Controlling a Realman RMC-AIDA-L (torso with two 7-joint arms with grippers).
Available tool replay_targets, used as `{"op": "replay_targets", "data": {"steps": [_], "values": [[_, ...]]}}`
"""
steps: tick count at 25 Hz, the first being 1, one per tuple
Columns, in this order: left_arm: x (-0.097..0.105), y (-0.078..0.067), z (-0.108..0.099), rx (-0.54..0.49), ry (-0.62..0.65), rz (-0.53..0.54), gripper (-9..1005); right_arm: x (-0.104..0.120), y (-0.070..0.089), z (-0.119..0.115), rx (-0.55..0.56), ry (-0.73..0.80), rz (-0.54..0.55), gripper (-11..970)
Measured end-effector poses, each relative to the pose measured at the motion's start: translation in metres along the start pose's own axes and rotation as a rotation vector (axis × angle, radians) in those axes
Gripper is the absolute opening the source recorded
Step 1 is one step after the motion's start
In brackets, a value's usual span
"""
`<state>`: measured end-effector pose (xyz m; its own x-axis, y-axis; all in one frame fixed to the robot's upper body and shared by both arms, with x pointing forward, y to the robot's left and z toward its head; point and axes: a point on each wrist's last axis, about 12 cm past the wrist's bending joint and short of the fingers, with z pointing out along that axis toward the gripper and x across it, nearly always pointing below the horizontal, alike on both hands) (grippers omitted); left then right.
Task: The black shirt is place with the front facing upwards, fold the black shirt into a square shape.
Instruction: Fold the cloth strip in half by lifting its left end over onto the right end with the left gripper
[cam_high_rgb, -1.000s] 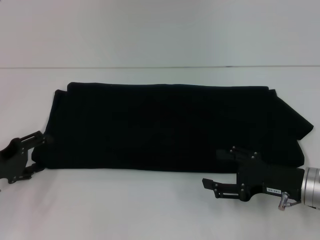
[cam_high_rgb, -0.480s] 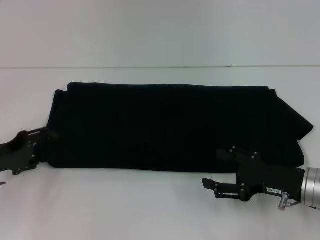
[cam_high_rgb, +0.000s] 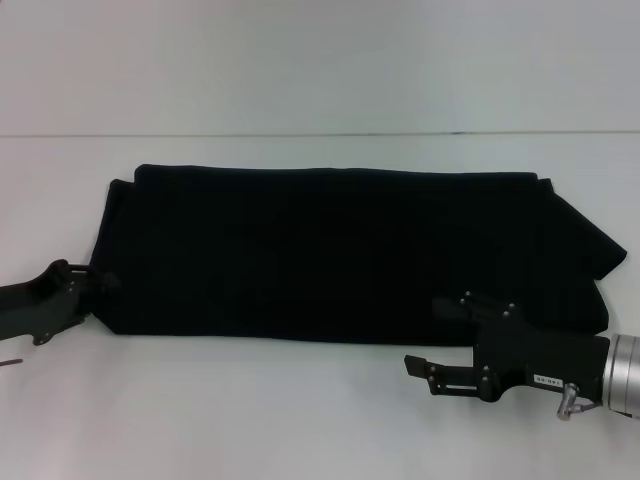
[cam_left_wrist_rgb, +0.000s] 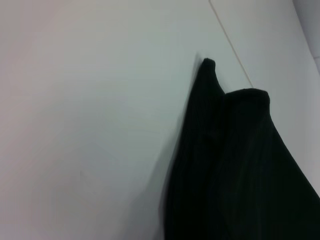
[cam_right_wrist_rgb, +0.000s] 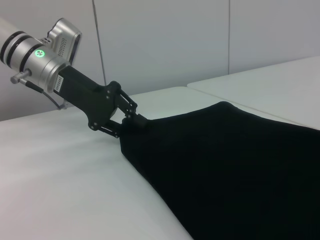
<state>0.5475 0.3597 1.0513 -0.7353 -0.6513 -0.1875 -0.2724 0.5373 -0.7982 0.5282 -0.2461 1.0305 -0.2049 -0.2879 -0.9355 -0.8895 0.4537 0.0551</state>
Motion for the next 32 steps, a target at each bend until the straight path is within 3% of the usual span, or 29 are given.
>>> {"op": "replay_targets", "data": {"steps": [10,18,24,32], "values": [[-0.002,-0.001,0.002,0.004,-0.029,0.007,89,-0.002,-0.001,0.0,0.006,-0.013,0.003,926],[-0.007,0.0,0.0,-0.005,-0.063,0.019,14,-0.003,-0.002,0.0,0.017,-0.028,0.01,927],[-0.026,0.001,-0.011,-0.035,-0.155,0.033,16,-0.002,-0.001,0.0,0.019,-0.032,0.02,927],[-0.04,-0.014,-0.012,0.033,-0.217,0.06,18,0.004,0.002,-0.005,0.037,-0.042,0.058,927]]}}
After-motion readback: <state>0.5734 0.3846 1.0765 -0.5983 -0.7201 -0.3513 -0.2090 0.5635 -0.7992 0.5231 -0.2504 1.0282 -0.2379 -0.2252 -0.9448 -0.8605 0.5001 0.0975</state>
